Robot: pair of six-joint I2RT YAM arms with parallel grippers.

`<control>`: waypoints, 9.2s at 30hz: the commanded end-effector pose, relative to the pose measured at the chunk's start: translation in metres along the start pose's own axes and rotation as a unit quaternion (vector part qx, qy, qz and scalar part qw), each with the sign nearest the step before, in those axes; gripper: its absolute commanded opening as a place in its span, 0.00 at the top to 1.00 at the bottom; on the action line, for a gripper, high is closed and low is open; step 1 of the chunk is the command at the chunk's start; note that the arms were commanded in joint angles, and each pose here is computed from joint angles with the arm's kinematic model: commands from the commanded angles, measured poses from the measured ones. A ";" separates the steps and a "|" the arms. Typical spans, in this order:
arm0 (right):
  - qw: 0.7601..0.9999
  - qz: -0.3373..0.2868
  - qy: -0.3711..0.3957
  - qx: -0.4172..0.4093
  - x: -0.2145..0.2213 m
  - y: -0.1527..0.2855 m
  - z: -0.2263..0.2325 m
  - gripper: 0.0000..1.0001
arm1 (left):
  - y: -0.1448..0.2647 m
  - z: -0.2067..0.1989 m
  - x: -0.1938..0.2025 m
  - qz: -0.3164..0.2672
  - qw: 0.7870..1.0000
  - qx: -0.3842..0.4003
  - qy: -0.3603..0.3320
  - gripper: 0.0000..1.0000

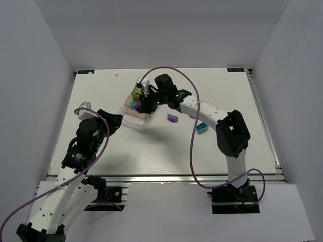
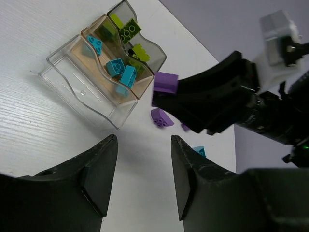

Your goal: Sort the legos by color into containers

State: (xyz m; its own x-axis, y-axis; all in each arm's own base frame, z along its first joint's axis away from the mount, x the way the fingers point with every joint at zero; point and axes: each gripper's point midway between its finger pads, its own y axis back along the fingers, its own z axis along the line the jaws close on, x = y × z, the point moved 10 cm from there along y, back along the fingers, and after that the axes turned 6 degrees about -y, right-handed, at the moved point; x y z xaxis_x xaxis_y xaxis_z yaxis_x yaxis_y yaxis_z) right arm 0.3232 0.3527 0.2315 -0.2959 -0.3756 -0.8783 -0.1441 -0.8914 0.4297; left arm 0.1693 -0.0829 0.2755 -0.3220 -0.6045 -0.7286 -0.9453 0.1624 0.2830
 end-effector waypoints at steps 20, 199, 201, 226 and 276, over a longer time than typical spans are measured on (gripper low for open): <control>0.998 0.012 0.026 0.054 0.021 -0.064 -0.011 0.50 | 0.008 -0.003 0.001 0.000 0.999 0.040 -0.003 0.30; 0.926 0.261 -0.154 0.225 0.114 0.139 -0.150 0.90 | -0.051 0.012 0.021 0.078 0.992 -0.057 -0.086 0.20; 0.941 0.244 -0.121 0.201 0.099 0.143 -0.146 0.95 | -0.050 0.012 0.021 0.076 0.992 -0.055 -0.083 0.20; 0.998 0.042 -0.007 -0.050 -0.022 -0.035 -0.010 0.99 | -0.027 0.010 0.015 0.039 0.998 -0.024 -0.048 0.08; 0.990 0.025 0.059 0.127 0.024 0.115 -0.065 0.11 | -0.029 0.024 0.032 0.048 0.998 -0.029 -0.036 0.02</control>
State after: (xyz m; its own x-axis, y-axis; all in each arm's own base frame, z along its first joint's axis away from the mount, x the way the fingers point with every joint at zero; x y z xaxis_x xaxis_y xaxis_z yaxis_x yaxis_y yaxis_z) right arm 0.3526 0.2299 0.2405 -0.1766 -0.4736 -0.8629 -0.3255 -0.7992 0.5053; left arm 0.1861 -0.0893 0.2294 -0.4281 -0.5209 -0.7385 -0.8995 0.1668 0.4038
